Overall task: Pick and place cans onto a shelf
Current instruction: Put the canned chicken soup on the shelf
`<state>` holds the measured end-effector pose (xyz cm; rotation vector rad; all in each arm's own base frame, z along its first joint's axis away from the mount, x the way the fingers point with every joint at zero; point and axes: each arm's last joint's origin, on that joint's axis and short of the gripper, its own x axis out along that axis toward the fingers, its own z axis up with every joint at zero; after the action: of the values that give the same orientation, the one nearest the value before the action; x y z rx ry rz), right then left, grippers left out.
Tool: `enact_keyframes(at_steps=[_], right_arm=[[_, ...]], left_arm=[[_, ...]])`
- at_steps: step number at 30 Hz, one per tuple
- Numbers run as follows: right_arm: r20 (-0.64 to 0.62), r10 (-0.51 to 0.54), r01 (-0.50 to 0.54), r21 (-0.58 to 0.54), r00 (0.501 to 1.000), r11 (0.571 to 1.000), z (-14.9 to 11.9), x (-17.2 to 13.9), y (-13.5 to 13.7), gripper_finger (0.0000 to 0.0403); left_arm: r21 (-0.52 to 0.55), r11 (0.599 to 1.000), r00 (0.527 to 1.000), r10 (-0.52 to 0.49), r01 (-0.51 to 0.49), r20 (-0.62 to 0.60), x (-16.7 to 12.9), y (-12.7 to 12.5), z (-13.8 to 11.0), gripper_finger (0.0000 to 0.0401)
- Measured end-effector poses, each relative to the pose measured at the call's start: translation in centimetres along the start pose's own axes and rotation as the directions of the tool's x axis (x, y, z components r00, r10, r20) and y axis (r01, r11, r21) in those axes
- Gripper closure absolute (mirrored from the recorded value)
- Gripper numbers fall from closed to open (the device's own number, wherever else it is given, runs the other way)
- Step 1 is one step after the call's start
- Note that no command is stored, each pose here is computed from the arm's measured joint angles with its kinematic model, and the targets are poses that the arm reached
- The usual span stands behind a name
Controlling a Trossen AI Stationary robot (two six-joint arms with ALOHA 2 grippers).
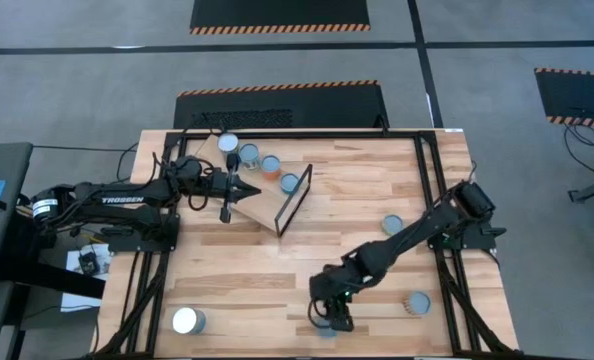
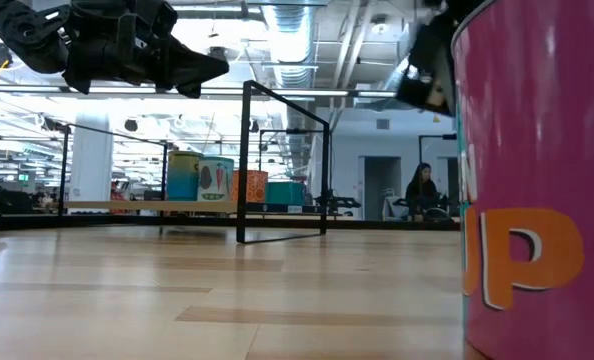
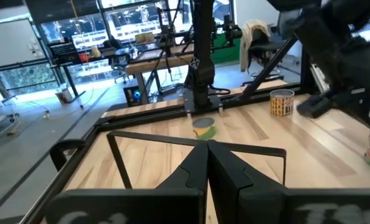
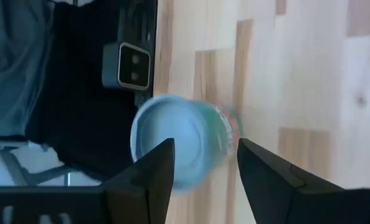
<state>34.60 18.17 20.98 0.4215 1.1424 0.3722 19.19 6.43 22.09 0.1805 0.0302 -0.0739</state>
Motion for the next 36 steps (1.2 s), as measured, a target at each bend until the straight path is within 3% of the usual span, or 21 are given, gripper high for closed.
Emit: enact_keyframes(at_steps=[2, 9, 18, 21, 26, 32, 36], right_arm=[[-0.005, -0.048, 0.048, 0.0, 0.999, 0.999, -0.5, 0.6, 0.0, 0.0215], [-0.019, -0.076, 0.077, 0.039, 0.997, 0.996, -0.5, 2.9, -0.7, 0.0245], [0.028, -0.081, 0.081, -0.01, 0.996, 0.997, 0.4, 0.9, -1.3, 0.0387], [0.108, -0.098, 0.096, 0.021, 0.989, 0.995, 1.7, -0.9, -2.2, 0.0382], [0.29, -0.184, 0.121, 0.224, 0.939, 0.967, 4.4, -3.1, -4.9, 0.0376], [0.453, -0.297, 0.137, 0.353, 0.84, 0.926, 6.6, -2.6, -7.6, 0.0383], [0.459, -0.34, 0.167, 0.376, 0.82, 0.911, 7.0, -1.5, -8.6, 0.0375]], left_arm=[[0.002, 1.0, 1.0, 0.0, 0.0, 0.004, 0.0, 0.0, 0.0, 0.0401], [0.0, 1.0, 1.0, -0.002, 0.002, 0.0, 0.0, 0.0, 0.0, 0.0401], [0.0, 1.0, 1.0, -0.007, 0.007, 0.001, 0.1, -0.1, 0.0, 0.0401], [0.003, 1.0, 1.0, -0.006, 0.006, 0.001, 0.1, -0.1, 0.0, 0.0401], [0.028, 0.999, 0.999, 0.037, -0.036, -0.007, 0.0, 0.0, 0.0, 0.0401], [0.059, 0.996, 0.997, 0.074, -0.073, -0.015, 0.0, 0.1, 0.0, 0.0401], [0.058, 0.995, 0.997, 0.078, -0.076, -0.025, 0.0, 0.1, -0.1, 0.0401]])
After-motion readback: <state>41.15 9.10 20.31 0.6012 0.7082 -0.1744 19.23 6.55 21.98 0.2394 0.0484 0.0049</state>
